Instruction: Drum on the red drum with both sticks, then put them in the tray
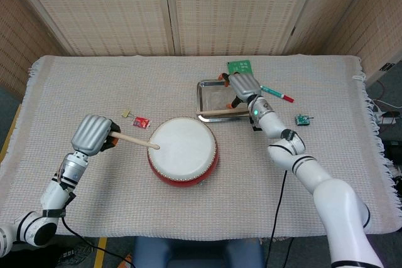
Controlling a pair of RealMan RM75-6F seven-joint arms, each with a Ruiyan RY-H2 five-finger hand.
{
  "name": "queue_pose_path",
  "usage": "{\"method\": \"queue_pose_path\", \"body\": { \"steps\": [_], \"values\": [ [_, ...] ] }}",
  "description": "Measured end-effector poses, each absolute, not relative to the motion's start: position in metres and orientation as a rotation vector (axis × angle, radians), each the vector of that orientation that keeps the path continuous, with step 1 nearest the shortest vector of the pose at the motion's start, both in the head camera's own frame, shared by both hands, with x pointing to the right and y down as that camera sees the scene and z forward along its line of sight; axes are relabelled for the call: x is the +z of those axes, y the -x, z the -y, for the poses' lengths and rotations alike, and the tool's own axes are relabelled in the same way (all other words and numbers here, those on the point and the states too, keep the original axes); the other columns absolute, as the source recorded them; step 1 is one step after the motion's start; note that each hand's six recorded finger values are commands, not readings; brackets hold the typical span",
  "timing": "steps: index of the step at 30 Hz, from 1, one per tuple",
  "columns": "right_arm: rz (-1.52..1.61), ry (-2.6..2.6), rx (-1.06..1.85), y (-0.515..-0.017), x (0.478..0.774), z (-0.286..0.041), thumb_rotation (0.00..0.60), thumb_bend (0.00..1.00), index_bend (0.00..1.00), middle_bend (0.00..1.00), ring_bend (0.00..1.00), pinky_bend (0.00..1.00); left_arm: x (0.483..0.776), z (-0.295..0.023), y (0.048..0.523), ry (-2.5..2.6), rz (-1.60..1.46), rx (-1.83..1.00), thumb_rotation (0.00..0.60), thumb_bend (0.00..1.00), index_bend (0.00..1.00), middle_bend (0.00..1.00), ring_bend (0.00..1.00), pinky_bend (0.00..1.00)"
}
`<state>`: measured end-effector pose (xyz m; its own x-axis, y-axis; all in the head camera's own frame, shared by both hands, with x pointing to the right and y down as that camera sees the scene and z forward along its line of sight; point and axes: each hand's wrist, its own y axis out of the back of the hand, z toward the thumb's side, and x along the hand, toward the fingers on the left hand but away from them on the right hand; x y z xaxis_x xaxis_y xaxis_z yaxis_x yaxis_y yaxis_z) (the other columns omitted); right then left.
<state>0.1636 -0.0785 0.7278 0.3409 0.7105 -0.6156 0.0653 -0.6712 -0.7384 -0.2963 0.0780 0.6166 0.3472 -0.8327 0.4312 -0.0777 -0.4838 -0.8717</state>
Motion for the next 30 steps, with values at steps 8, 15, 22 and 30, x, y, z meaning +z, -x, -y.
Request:
{"method": "queue_pose_path", "body": {
  "steps": [8,15,22,30],
  "values": [
    [0.618,2.198,1.219,-0.152,0.662,0.046,0.600,0.06,0.30,0.33,0.32,0.60,0.620,-0.079,0.261,1.820,-0.741,-1.160,0.600,0.77,1.00,1.00,0.99,1.00],
    [0.657,2.346,1.228,-0.153,0.603,0.005,0.600,0.05,0.31,0.35,0.33,0.61,0.631,-0.083,0.238,1.820,-0.691,-1.195,0.600,0.77,1.00,1.00,0.98,1.00],
    [0.664,2.409,1.311,-0.148,0.588,-0.027,0.600,0.03,0.29,0.35,0.33,0.63,0.635,-0.084,0.221,1.806,-0.679,-1.248,0.600,0.76,0.99,1.00,0.97,1.00],
    [0.617,2.457,1.304,-0.116,0.601,-0.048,0.600,0.03,0.27,0.35,0.33,0.63,0.633,-0.083,0.204,1.774,-0.690,-1.287,0.600,0.76,0.98,1.00,0.97,1.00]
  ]
}}
